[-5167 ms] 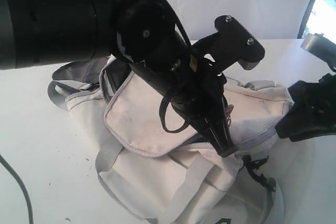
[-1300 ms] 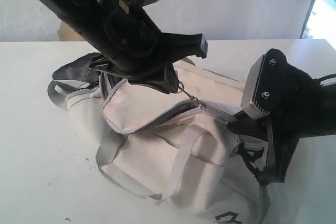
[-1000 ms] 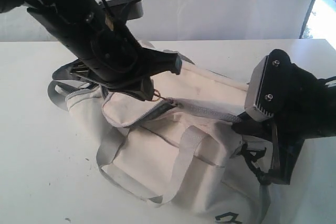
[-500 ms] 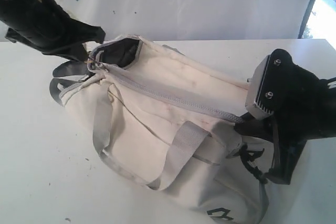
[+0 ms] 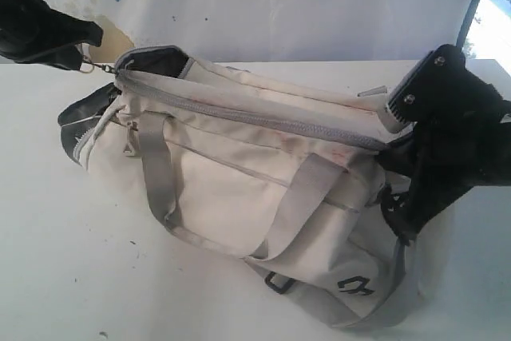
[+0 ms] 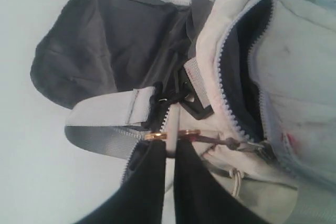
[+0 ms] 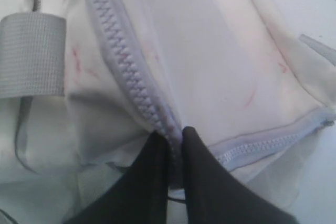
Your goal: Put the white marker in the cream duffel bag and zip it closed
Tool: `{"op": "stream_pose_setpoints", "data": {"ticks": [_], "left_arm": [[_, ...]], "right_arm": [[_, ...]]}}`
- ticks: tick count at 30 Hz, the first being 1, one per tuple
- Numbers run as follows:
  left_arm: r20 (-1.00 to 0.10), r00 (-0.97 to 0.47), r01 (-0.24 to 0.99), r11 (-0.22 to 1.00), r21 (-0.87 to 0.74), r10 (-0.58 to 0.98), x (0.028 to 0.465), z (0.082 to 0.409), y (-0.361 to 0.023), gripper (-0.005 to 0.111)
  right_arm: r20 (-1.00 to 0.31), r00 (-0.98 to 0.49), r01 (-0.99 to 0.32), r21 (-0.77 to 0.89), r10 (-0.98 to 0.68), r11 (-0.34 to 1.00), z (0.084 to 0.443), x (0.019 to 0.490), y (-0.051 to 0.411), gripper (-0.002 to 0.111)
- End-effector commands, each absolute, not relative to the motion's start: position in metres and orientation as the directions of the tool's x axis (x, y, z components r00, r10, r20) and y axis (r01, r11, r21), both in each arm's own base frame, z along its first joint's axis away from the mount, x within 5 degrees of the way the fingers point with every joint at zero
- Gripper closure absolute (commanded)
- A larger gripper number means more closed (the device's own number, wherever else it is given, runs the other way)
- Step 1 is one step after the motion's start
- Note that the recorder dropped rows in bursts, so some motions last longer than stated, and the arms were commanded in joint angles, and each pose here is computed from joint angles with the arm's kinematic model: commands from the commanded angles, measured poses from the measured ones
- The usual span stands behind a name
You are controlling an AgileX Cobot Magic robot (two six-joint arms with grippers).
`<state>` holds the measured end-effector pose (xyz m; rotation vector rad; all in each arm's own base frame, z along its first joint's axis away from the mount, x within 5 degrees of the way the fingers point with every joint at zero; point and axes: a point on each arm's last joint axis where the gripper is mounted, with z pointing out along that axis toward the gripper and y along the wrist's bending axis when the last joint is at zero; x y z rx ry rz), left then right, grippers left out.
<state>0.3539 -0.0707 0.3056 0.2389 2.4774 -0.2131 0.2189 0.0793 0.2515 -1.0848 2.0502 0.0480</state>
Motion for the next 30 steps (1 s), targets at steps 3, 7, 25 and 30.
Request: {"op": "stream_pose_setpoints", "data": {"ticks": [3,7,25,30], "left_arm": [[-0.631,-0.752,0.202,0.978,0.058,0.193,0.352,0.317,-0.043,0.107],[-0.637,-0.749,0.195,0.98,0.048,0.18,0.337,0.331,-0.042,0.107],[-0.641,-0.75,0.185,0.982,0.032,0.162,0.282,0.336,-0.036,0.107],[-0.657,-0.73,0.233,0.972,0.017,0.186,0.284,0.336,-0.041,0.107]], "right_arm": [[-0.585,-0.409,-0.622,-0.382,-0.7,0.683,0.24,0.231,0.053,0.108],[-0.552,-0.473,-0.593,-0.376,-0.687,0.711,0.233,0.237,0.035,0.108],[-0.509,-0.57,-0.636,-0.224,-0.645,0.738,0.218,0.267,0.042,0.108],[-0.554,-0.604,-0.609,-0.144,-0.574,0.78,0.225,0.262,0.046,0.088]]}}
